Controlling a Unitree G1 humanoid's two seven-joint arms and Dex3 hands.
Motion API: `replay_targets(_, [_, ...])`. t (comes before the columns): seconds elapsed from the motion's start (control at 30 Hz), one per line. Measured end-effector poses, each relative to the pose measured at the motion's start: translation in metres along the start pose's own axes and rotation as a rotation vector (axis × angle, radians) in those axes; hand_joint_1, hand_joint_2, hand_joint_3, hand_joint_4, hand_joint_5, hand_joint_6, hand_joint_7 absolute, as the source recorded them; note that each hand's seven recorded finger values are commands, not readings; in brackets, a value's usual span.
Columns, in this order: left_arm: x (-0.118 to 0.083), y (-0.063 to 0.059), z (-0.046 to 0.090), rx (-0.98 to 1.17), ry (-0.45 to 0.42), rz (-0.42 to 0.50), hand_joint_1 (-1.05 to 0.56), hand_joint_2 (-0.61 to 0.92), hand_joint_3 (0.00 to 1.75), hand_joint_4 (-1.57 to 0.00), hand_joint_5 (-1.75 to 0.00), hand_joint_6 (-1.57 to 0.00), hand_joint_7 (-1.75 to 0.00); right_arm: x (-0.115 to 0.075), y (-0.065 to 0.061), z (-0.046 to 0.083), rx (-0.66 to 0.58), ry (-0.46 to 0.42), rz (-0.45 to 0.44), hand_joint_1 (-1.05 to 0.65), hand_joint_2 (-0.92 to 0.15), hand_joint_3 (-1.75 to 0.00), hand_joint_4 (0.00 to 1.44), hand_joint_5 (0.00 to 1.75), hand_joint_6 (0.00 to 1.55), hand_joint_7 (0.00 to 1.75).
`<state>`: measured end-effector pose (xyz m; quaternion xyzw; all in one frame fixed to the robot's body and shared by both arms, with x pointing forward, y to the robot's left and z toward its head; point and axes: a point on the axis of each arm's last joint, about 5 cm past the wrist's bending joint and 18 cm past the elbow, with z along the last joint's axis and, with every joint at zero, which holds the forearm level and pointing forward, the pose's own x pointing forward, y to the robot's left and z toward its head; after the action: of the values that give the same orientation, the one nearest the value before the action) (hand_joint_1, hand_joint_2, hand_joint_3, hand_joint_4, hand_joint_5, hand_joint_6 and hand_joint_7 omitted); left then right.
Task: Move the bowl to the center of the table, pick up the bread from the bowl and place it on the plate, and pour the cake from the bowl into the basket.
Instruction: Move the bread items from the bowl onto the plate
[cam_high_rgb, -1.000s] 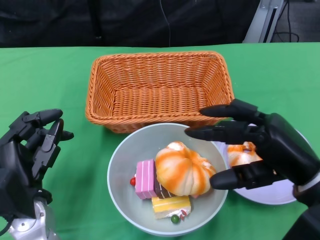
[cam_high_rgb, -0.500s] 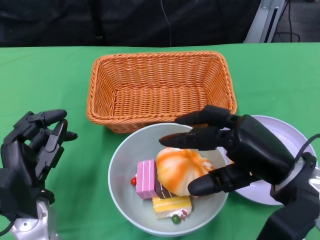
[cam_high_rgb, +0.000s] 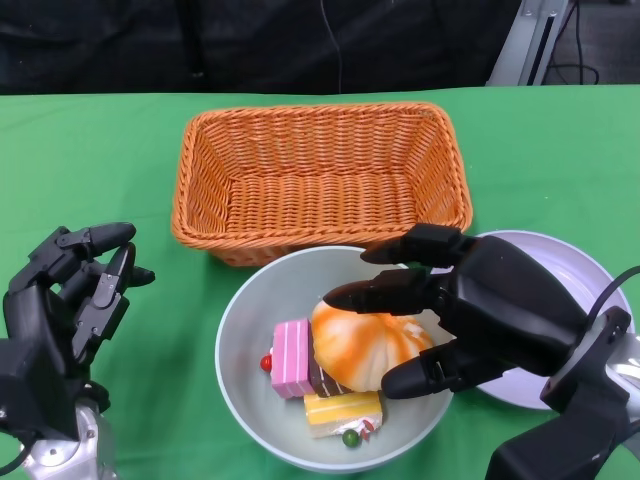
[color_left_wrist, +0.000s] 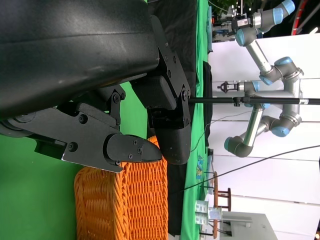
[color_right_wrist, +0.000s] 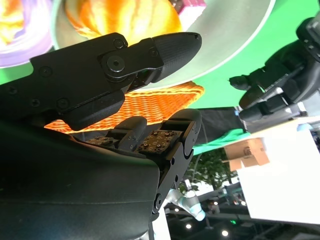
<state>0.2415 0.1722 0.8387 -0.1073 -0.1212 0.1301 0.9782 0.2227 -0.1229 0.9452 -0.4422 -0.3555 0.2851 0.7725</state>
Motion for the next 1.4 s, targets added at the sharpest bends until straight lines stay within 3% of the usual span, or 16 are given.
replay_targets(0.33, [-0.002, 0.001, -0.001, 0.000, 0.005, -0.001, -0.20, 0.92, 0.28, -0.82, -1.25, -0.93, -0.76, 0.001, 0.000, 0.004, -0.090, 0.008, 0.091, -1.05, -0.92, -0.23, 0.59, 0.17, 0.44, 0.00])
replay_targets(1.13, [-0.006, 0.000, -0.002, 0.000, -0.011, -0.003, -0.24, 0.92, 0.27, -0.82, -1.24, -0.94, -0.78, 0.007, 0.013, 0.011, -0.285, -0.020, 0.131, -1.05, -0.92, -0.25, 0.55, 0.07, 0.42, 0.01])
replay_targets(1.4, [-0.006, 0.000, -0.002, 0.001, -0.016, -0.004, -0.25, 0.92, 0.26, -0.81, -1.24, -0.93, -0.79, 0.016, 0.014, 0.002, -0.354, -0.022, 0.121, -1.05, -0.92, -0.23, 0.57, 0.07, 0.45, 0.02])
